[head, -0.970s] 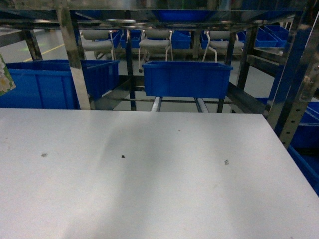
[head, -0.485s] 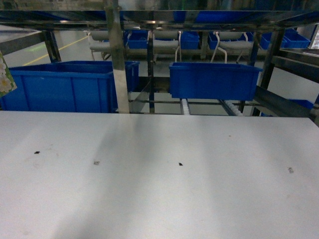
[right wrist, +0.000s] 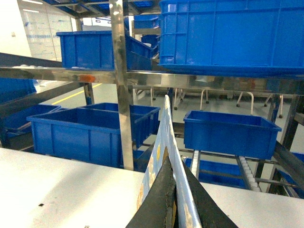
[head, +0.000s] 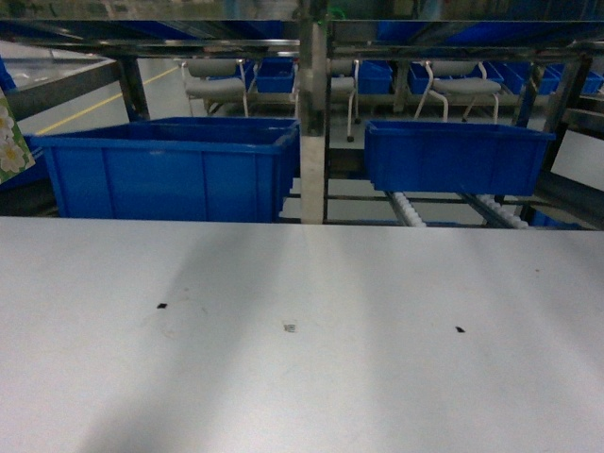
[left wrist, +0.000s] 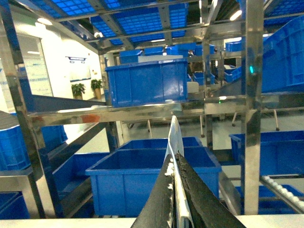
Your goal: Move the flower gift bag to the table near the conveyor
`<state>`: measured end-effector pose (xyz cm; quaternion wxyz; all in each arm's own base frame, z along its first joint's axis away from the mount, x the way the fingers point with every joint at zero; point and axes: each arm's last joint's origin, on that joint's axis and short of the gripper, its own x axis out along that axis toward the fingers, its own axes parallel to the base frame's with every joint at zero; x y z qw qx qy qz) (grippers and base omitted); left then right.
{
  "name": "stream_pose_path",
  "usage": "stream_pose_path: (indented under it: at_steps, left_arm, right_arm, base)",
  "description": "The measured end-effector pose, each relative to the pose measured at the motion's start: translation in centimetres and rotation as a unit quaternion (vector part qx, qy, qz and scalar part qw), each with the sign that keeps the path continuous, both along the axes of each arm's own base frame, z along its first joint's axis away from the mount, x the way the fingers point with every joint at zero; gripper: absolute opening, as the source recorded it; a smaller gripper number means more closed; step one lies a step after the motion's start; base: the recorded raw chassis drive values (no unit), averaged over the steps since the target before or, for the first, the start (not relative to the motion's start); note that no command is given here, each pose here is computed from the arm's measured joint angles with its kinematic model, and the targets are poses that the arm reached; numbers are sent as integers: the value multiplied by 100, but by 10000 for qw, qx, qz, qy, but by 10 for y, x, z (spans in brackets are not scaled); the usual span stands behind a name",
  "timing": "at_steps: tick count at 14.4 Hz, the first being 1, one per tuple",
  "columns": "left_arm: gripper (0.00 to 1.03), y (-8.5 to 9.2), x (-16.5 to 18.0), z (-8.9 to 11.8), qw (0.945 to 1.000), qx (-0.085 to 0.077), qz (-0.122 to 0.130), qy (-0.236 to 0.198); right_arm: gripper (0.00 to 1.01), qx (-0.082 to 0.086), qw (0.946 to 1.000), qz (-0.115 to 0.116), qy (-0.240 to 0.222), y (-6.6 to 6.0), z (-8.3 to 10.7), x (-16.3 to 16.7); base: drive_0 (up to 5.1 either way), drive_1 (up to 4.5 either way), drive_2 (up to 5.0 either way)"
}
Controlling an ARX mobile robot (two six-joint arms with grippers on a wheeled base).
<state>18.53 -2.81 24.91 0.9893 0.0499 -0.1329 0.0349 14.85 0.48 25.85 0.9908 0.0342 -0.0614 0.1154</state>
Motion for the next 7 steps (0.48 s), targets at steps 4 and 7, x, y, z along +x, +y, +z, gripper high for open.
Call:
stream_pose_path:
  at_steps: [4, 7]
  left_arm:
    - [2, 1, 0, -1, 10000, -2, 56, 31]
    - [2, 1, 0, 0, 10000, 11, 40, 2]
  right_arm:
    - [2, -6, 10000, 47, -11, 0, 0, 0]
    - [2, -1, 10000, 31, 46, 0, -1, 0]
  base:
    - [0, 0, 0]
    - [0, 0, 0]
